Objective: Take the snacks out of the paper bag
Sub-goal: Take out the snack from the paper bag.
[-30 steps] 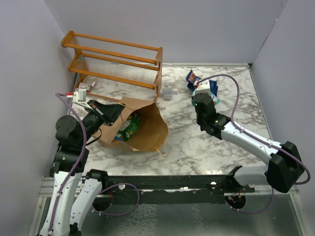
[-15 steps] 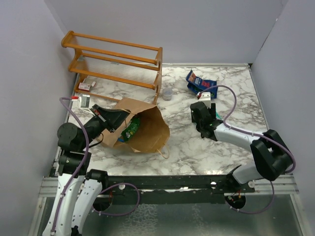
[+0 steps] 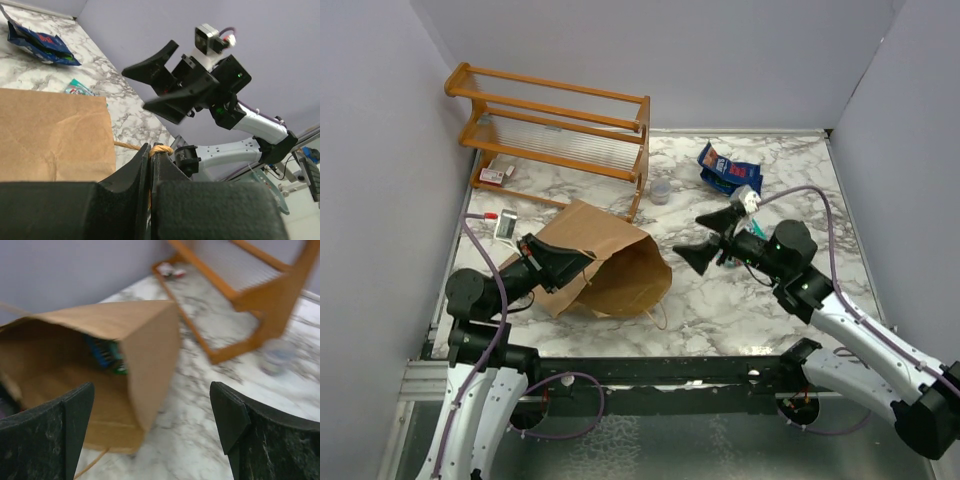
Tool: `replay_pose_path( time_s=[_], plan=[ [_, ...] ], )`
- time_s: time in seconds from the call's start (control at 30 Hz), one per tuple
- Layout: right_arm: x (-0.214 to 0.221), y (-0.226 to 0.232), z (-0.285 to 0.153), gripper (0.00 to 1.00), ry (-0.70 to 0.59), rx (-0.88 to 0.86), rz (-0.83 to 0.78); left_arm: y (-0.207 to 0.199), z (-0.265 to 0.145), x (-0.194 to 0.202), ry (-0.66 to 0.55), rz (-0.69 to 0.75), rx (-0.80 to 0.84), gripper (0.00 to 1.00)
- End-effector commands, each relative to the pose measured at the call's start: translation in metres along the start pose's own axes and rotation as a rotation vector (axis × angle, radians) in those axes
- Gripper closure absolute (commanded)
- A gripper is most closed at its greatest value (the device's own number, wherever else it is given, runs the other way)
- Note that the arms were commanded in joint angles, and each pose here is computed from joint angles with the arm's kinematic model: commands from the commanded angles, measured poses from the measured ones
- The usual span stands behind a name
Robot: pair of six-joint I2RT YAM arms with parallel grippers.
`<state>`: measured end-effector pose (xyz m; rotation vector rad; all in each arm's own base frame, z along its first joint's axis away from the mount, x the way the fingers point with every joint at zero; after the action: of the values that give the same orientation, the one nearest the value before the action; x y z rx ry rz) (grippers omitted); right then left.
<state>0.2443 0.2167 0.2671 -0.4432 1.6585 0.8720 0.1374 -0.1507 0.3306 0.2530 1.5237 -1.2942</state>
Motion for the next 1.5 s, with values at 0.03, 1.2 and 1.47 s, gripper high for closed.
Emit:
replay_pose_path(
  time_s=[0.03, 1.2, 1.47],
  plan=[
    [0.026, 0.095, -0.04, 0.01, 0.008, -0.624, -0.041, -0.003, -0.007, 0.008, -0.009, -0.055, 0.0, 1.0],
    [0.199, 0.2, 0.078, 0.65, 0.312, -0.413, -0.036, 0.023, 0.02, -0.006, 0.047, 0.054, -0.019, 1.0],
    [0.171, 0.159, 0.082, 0.48, 0.124, -0.215, -0.228, 0.023, 0.008, 0.027, 0.082, 0.006, 0.067, 1.0]
  ],
)
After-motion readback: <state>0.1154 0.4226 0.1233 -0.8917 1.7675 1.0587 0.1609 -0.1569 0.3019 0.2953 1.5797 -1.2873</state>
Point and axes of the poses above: each gripper's point midway between its finger pads, its own z axis out along the fingers, its own y axis along the line the jaws close on, x = y × z, the point moved 3 cm from there along -z, back along the fingers, and after that the axes turned 9 degrees about z, right-handed, at the moved point
